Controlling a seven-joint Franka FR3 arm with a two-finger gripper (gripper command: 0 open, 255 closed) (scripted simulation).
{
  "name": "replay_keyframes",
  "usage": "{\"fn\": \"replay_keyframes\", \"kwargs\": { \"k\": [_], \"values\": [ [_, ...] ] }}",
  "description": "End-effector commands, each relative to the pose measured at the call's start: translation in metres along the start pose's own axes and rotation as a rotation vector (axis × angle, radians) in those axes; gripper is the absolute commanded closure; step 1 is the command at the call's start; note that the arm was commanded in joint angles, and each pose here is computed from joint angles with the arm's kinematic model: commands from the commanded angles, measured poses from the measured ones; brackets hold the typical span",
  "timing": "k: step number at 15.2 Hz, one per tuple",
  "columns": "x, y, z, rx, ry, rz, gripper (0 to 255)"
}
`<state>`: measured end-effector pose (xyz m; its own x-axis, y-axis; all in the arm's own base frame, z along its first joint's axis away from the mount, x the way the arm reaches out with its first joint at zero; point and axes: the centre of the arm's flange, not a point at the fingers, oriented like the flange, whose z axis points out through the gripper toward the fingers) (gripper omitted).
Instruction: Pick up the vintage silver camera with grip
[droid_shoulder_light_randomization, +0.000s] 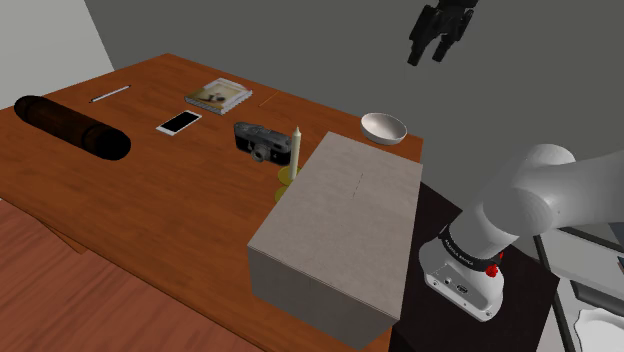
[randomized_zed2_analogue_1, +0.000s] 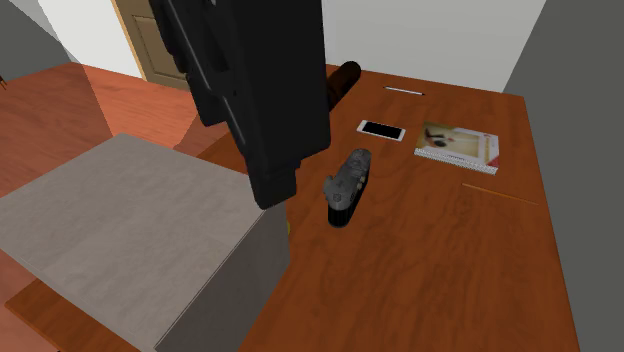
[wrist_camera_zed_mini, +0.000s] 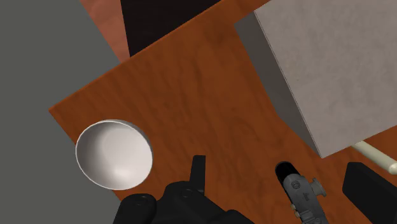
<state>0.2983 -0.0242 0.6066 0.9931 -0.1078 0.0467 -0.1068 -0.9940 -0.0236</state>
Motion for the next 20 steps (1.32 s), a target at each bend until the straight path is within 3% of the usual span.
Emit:
{"fn": "replay_keyframes", "kwargs": {
  "k": [1,20],
  "values": [
    [0.0,0.0,0.0,0.0,0.0,0.0,0],
    [0.17,-0.099,0.159,-0.007,-0.02,-0.187,0]
  ]
}}
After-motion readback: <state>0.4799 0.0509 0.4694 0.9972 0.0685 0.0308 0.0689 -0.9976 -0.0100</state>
